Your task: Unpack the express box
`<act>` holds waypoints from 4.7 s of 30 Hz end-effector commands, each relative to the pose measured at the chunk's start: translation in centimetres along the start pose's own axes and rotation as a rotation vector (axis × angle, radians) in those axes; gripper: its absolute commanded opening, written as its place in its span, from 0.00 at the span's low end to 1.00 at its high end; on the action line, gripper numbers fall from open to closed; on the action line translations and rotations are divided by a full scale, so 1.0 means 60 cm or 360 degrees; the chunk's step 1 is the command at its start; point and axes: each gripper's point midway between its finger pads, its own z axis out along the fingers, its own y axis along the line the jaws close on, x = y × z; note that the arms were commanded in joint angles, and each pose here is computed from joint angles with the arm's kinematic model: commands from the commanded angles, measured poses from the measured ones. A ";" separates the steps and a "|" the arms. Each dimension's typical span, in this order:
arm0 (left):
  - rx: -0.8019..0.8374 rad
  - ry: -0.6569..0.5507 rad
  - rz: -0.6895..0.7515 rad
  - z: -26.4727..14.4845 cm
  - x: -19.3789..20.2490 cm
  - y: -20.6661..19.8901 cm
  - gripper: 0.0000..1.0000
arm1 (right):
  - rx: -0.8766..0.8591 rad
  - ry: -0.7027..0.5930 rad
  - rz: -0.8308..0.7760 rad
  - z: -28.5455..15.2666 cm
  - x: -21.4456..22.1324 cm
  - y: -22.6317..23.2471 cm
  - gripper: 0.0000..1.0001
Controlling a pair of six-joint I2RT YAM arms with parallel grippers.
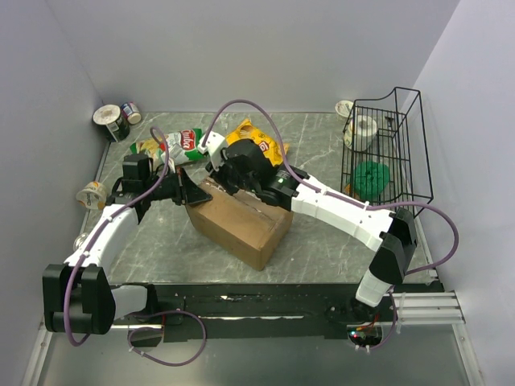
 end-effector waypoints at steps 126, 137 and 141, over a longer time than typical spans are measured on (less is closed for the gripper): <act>-0.0141 0.0002 -0.0631 -0.038 0.034 0.226 0.01 | 0.0389 0.0531 0.0368 -0.240 0.194 -0.196 0.00; -0.0161 0.0087 -0.0770 -0.013 0.036 0.307 0.01 | 0.0352 0.0452 0.0323 -0.215 0.147 -0.210 0.00; -0.0189 0.0054 -0.0678 -0.011 0.008 0.323 0.06 | 0.0302 0.0381 0.0317 -0.195 0.119 -0.212 0.00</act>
